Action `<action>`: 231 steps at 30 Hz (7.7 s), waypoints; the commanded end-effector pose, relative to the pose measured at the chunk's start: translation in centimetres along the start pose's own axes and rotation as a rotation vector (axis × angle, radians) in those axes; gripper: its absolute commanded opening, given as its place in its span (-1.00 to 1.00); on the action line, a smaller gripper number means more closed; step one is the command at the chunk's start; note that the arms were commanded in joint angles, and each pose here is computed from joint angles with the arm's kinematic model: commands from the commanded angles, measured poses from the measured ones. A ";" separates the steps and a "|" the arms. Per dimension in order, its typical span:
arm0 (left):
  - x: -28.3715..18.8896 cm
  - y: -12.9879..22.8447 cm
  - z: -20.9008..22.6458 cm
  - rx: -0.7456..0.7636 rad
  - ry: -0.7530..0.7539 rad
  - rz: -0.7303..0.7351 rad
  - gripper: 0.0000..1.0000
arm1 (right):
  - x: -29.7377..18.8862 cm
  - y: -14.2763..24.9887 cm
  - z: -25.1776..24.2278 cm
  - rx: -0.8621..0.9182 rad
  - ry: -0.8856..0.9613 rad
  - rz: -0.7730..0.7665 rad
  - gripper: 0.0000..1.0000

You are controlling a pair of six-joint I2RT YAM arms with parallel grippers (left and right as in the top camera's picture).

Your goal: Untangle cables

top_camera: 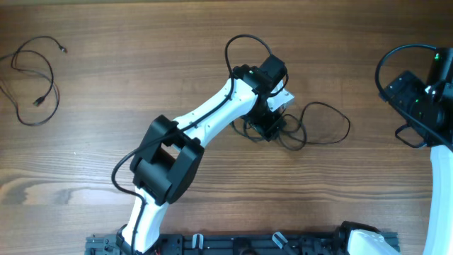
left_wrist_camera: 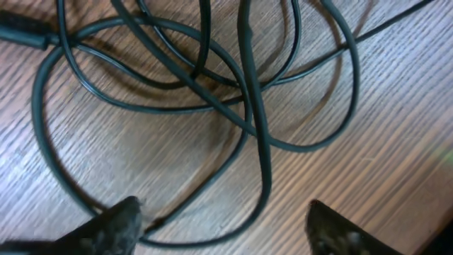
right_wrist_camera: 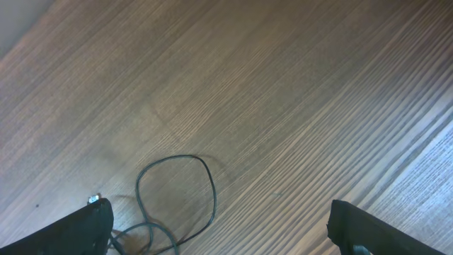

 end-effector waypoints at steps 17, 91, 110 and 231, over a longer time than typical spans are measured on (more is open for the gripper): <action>0.0 0.7 2.2 -0.113 -0.181 -0.020 -0.92 | 3.4 2.4 3.5 -0.009 -0.262 0.257 0.99; -20.3 8.5 13.1 -1.529 -0.049 -0.397 -0.92 | 6.3 12.3 14.8 -0.034 -0.629 0.470 0.99; -20.2 10.8 13.6 -1.714 -0.198 -0.367 -0.92 | 6.3 12.2 14.8 -0.029 -0.629 0.466 0.99; -19.6 7.6 10.4 -0.940 -0.129 -0.402 -0.92 | 9.8 19.3 20.9 -0.279 -0.482 0.494 1.00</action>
Point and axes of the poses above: each gripper's point midway between its finger pads, its own x axis out along the fingers, its own z axis along the line the jaws close on, y = z × x, the point moved 7 cm from there along -x, back along the fingers, and after that the axes turned 12 degrees about -x, right-handed, at the moved point
